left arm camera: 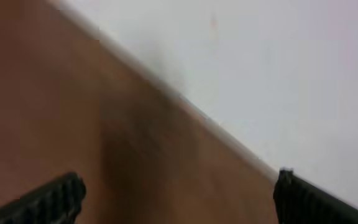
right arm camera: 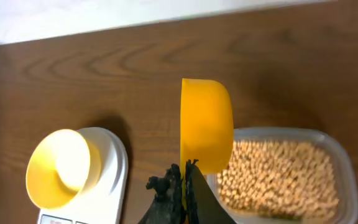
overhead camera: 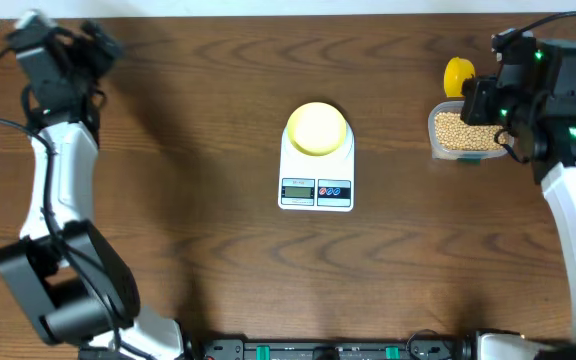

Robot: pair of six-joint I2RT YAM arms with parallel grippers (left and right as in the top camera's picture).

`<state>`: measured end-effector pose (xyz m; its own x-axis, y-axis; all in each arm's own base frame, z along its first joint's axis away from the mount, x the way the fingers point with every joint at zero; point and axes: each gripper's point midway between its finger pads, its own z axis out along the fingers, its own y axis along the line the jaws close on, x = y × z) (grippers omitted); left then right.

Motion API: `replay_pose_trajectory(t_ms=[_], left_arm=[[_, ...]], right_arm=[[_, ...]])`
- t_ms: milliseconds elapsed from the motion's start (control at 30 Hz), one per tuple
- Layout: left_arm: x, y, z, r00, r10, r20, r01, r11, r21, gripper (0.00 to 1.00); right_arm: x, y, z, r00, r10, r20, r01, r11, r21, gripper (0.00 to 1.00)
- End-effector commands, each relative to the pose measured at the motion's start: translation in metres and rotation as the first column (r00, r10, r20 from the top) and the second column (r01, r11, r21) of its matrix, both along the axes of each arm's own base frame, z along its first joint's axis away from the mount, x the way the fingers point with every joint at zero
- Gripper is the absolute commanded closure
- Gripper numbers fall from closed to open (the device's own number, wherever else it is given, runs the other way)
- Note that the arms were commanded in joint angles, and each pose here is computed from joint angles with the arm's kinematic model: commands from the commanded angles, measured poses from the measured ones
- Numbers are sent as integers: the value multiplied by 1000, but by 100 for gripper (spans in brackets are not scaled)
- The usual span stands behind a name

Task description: Scoop item into bowl and weigh 50g on scale

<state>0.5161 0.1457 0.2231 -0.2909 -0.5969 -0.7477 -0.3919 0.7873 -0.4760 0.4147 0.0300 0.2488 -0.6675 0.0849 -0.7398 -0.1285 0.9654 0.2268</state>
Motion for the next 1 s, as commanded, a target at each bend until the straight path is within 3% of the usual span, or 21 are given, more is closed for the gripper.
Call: replay_pose_trajectory(t_ms=[0, 33, 67, 167, 333, 467, 633, 800, 967], left_arm=[[-29, -83, 4, 970, -222, -95, 205, 965, -161, 1], [-38, -100, -2, 950, -279, -143, 258, 955, -147, 1], [-56, -139, -11, 885, -405, -229, 393, 914, -98, 2], [-80, -195, -13, 771, -562, -300, 580, 814, -34, 1], [-120, -268, -11, 607, -710, -359, 755, 655, -18, 1], [-162, -307, -29, 461, -766, -448, 830, 551, -88, 2], [-200, -355, -44, 273, -819, -504, 937, 344, -52, 2], [-213, -383, -56, 248, -767, -591, 963, 262, 63, 2], [-231, -416, -86, 116, -760, -639, 992, 116, 42, 3]], right_arm=[[-7, 4, 33, 985, 129, 110, -117, 987, -114, 99], [-8, 5, 34, 984, 136, 113, -123, 986, -116, 99], [-9, 8, 35, 982, 148, 115, -137, 985, -106, 99], [-10, 13, 36, 978, 170, 118, -160, 983, -91, 99], [-13, 15, 33, 973, 205, 111, -192, 975, -112, 99], [-14, 15, 32, 973, 205, 106, -193, 975, -110, 99], [-14, 17, 32, 973, 208, 105, -197, 975, -108, 99], [-16, 19, 31, 970, 220, 100, -210, 973, -96, 99], [-16, 20, 31, 970, 221, 100, -211, 973, -95, 99]])
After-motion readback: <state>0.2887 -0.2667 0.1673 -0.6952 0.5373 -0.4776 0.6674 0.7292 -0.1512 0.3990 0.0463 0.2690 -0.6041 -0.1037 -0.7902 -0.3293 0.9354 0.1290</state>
